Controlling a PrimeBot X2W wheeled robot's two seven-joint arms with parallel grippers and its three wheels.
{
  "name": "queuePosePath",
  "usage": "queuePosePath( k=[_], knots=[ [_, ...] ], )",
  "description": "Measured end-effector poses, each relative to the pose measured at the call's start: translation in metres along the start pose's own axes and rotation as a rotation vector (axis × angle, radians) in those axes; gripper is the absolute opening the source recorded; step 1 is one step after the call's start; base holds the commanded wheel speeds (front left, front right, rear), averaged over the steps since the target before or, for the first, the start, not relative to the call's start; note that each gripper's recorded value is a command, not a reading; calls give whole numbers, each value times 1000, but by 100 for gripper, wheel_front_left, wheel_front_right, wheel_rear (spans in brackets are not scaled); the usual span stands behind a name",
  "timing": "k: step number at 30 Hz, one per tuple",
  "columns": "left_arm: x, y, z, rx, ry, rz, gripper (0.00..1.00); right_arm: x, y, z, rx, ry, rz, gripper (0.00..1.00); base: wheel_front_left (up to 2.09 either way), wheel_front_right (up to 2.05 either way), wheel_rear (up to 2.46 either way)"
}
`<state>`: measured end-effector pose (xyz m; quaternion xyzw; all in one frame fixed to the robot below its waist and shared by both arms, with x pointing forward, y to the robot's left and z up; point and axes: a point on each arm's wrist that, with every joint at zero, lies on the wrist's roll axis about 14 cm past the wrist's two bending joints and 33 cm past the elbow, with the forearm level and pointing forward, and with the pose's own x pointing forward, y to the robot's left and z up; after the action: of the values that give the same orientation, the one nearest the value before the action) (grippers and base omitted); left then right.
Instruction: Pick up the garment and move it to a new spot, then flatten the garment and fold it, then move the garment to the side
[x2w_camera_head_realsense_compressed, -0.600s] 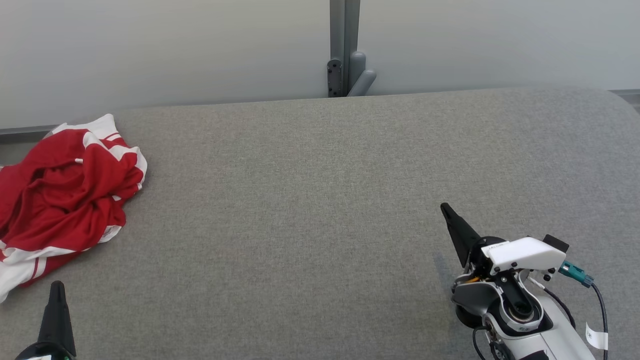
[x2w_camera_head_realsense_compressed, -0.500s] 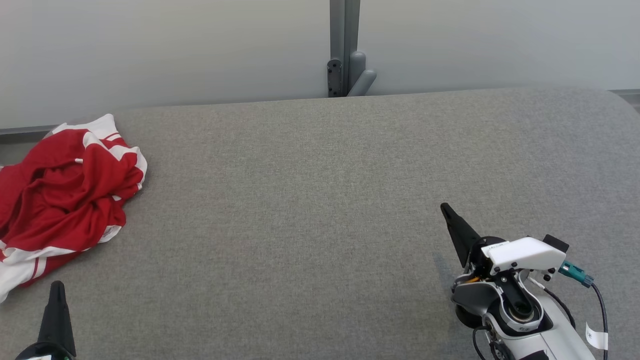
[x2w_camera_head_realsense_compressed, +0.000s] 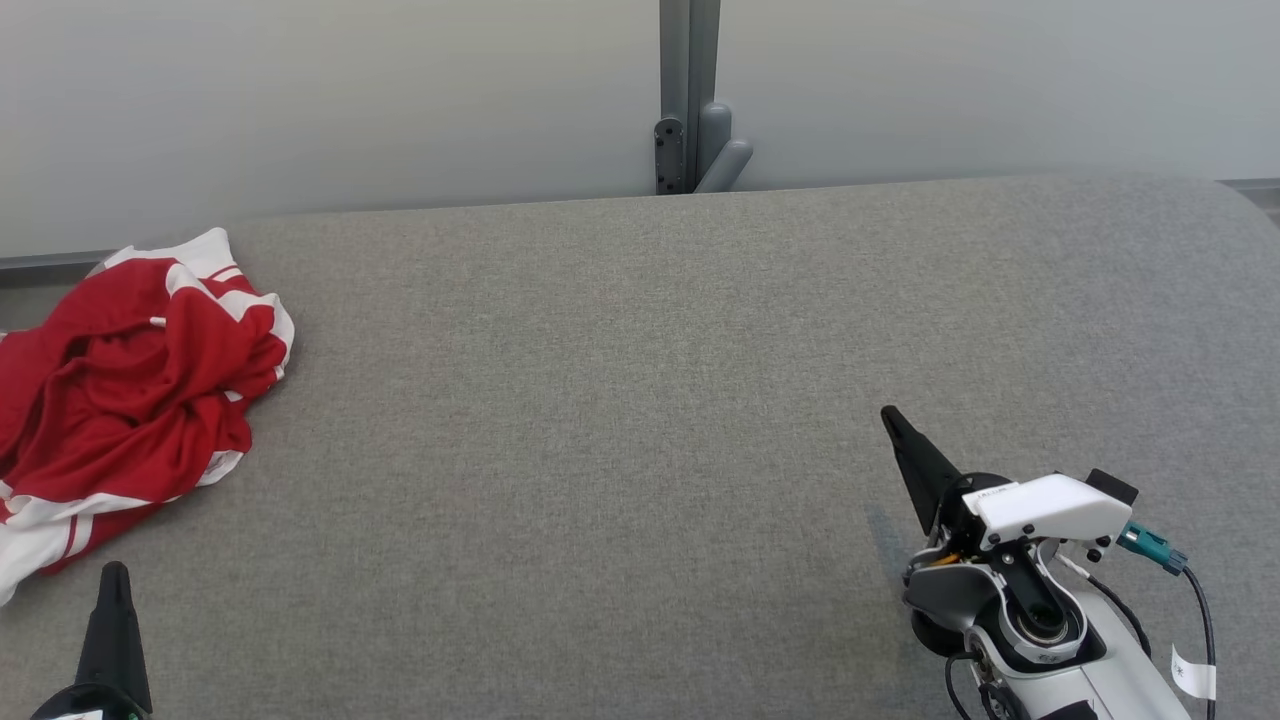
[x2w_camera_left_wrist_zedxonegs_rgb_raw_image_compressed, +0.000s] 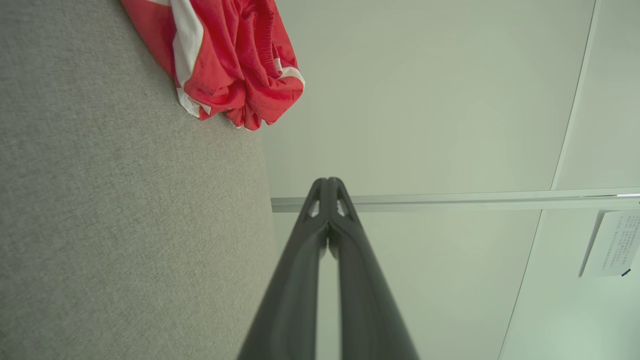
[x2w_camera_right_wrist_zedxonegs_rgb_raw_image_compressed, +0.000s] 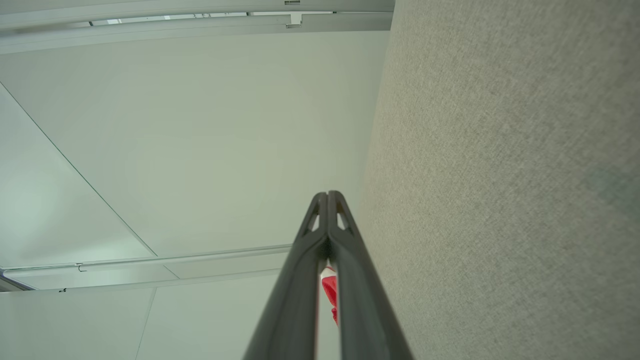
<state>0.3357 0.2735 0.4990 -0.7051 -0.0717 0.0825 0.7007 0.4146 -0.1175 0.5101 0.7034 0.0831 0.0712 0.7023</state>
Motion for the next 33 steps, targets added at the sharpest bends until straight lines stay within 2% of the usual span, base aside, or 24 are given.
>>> queuePosePath(
  k=[33],
  knots=[
    [0, 0, 0, 0, 0, 0, 0, 0, 0, 0, 0, 0, 0, 0, 0, 0, 0]
  ],
)
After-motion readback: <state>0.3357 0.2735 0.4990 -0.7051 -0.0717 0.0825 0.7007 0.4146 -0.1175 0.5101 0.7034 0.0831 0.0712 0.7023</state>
